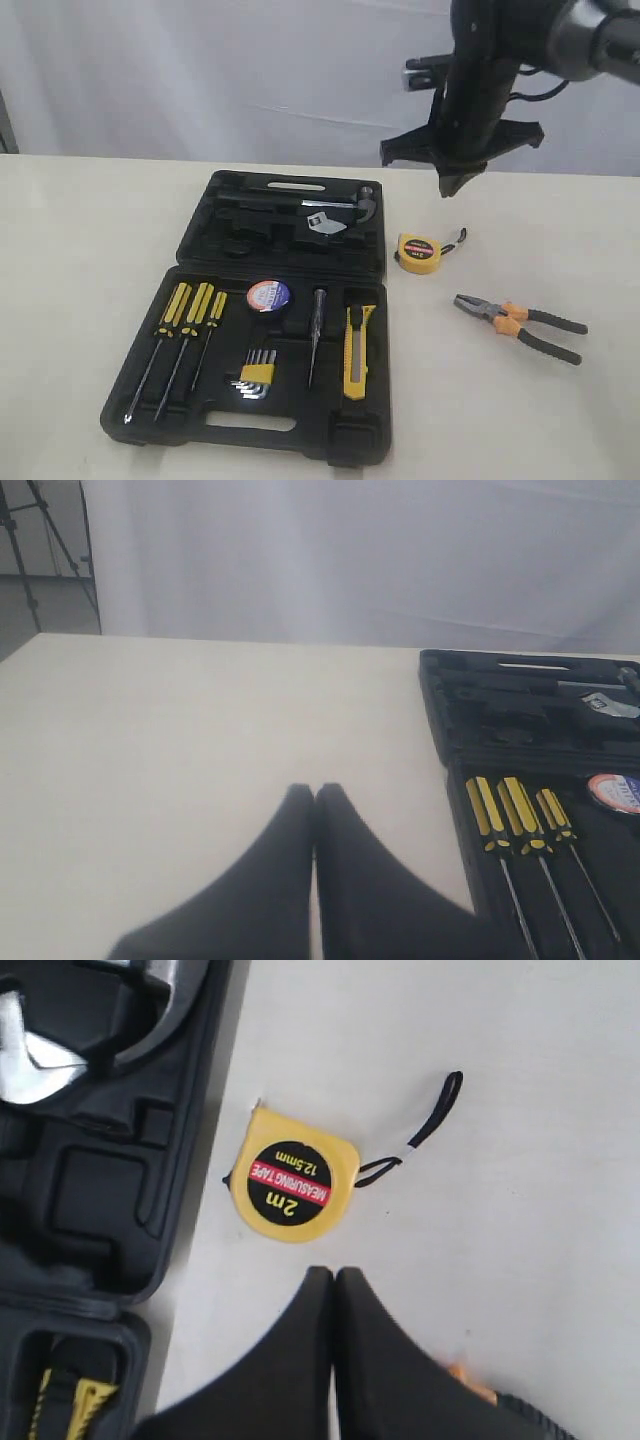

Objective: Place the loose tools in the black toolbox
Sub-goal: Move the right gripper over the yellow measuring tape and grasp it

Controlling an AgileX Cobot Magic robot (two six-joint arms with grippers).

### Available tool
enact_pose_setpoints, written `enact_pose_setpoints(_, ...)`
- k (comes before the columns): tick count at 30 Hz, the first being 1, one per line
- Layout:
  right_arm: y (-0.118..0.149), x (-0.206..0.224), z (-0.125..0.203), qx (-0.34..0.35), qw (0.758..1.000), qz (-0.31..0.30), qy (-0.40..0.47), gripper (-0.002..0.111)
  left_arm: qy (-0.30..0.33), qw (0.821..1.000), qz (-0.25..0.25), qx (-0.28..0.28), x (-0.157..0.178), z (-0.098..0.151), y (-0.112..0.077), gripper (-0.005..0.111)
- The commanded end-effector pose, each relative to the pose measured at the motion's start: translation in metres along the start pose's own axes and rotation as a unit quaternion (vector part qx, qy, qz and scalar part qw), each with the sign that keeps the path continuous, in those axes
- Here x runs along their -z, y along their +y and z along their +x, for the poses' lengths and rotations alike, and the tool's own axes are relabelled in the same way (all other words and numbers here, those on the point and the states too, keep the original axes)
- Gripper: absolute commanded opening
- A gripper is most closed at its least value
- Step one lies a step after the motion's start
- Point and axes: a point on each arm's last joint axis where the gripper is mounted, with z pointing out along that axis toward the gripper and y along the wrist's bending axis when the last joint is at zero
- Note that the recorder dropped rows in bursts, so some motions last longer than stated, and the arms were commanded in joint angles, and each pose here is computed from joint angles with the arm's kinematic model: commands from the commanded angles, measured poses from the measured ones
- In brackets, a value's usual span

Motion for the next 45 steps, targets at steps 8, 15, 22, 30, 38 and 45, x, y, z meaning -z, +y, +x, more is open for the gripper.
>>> enact_pose_setpoints(8,0.004,-0.041,-0.002,0.01,0.999,0.013,0.03,0.01,0.0,1.0,0.001,0.001,0.0,0.001,0.0,0.0)
enact_pose_setpoints(15,0.004,-0.042,-0.002,-0.006,0.999,0.012,0.034,0.06,0.0,1.0,0.001,0.001,0.0,0.001,0.0,0.0)
enact_pose_setpoints(22,0.005,-0.043,-0.005,-0.033,0.999,0.008,0.014,0.071,0.0,1.0,0.001,0.001,0.0,0.001,0.0,0.0)
enact_pose_setpoints(30,0.015,-0.072,-0.002,-0.065,0.997,-0.013,0.033,0.071,0.0,1.0,0.001,0.001,0.0,0.001,0.0,0.0)
enact_pose_setpoints(38,0.021,-0.098,-0.001,-0.081,0.996,-0.025,0.028,0.071,0.0,1.0,0.001,0.001,0.0,0.001,0.0,0.0)
enact_pose_setpoints(45,0.022,-0.099,-0.005,-0.112,0.993,-0.028,0.007,0.071,0.0,1.0,0.001,0.001,0.0,0.001,0.0,0.0)
